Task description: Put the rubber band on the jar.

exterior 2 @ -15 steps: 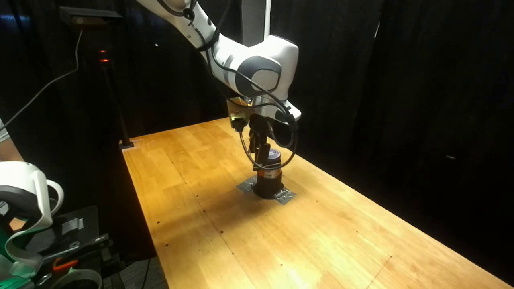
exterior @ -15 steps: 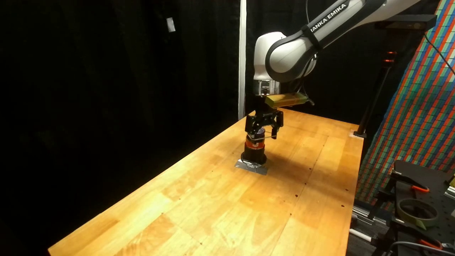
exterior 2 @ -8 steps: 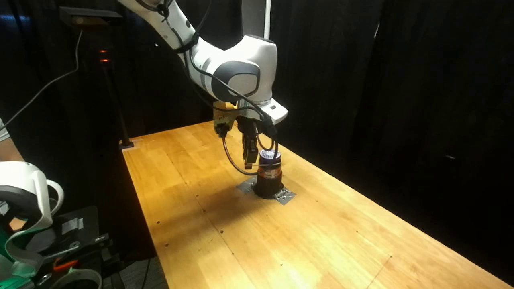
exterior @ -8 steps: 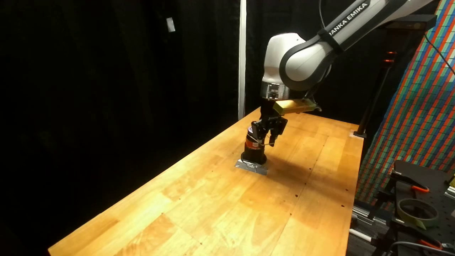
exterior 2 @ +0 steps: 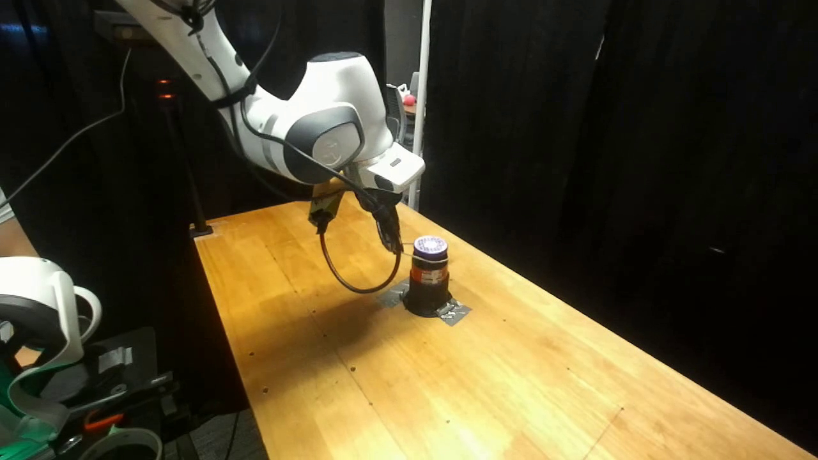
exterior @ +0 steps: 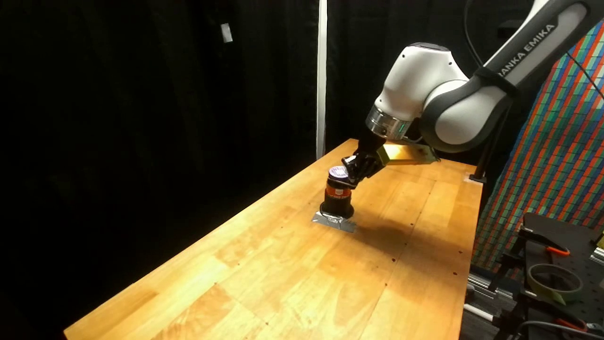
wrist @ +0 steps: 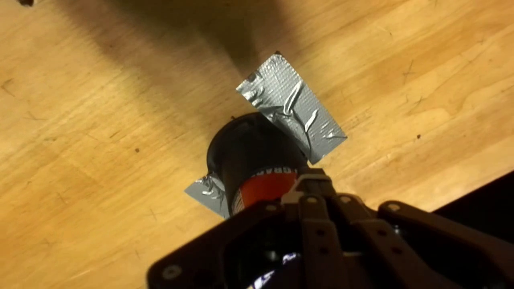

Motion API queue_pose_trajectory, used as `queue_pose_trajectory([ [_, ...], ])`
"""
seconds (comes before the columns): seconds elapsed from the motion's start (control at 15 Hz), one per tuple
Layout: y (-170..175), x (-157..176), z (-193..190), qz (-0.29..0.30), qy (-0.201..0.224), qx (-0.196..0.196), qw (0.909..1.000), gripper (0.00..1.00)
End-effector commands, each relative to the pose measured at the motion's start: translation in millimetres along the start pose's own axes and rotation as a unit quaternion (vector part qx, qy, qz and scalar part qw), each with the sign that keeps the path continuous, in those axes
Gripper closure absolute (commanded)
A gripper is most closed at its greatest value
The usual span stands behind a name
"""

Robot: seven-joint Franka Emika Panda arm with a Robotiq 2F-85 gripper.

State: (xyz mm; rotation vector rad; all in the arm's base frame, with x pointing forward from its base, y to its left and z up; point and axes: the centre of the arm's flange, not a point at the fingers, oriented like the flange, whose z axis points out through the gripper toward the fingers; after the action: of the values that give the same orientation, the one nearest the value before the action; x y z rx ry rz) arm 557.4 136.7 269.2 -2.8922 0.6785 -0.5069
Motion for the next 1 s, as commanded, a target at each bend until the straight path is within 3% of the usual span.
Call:
queue_pose_trajectory([
  [0.0,6,-32,-12,0.017,0.098,-0.002,0.9951,0.99],
  [0.27,17,-27,-17,0.023,0.167,-0.001,0.9858,1.0],
  [0.53,14,-24,-27,0.038,0.206,0.007,0.9778,1.0],
  [0.6,10,-27,-30,0.042,0.21,0.009,0.9767,0.99],
  [0.67,6,-27,-31,0.056,0.177,0.014,0.9825,0.74],
  [0.73,2,-33,-32,0.062,0.154,0.014,0.9861,0.72],
  [0.8,2,-10,-28,0.043,0.176,0.005,0.9834,0.92],
  [0.93,-2,-30,-21,0.044,0.16,0.005,0.9861,0.75],
])
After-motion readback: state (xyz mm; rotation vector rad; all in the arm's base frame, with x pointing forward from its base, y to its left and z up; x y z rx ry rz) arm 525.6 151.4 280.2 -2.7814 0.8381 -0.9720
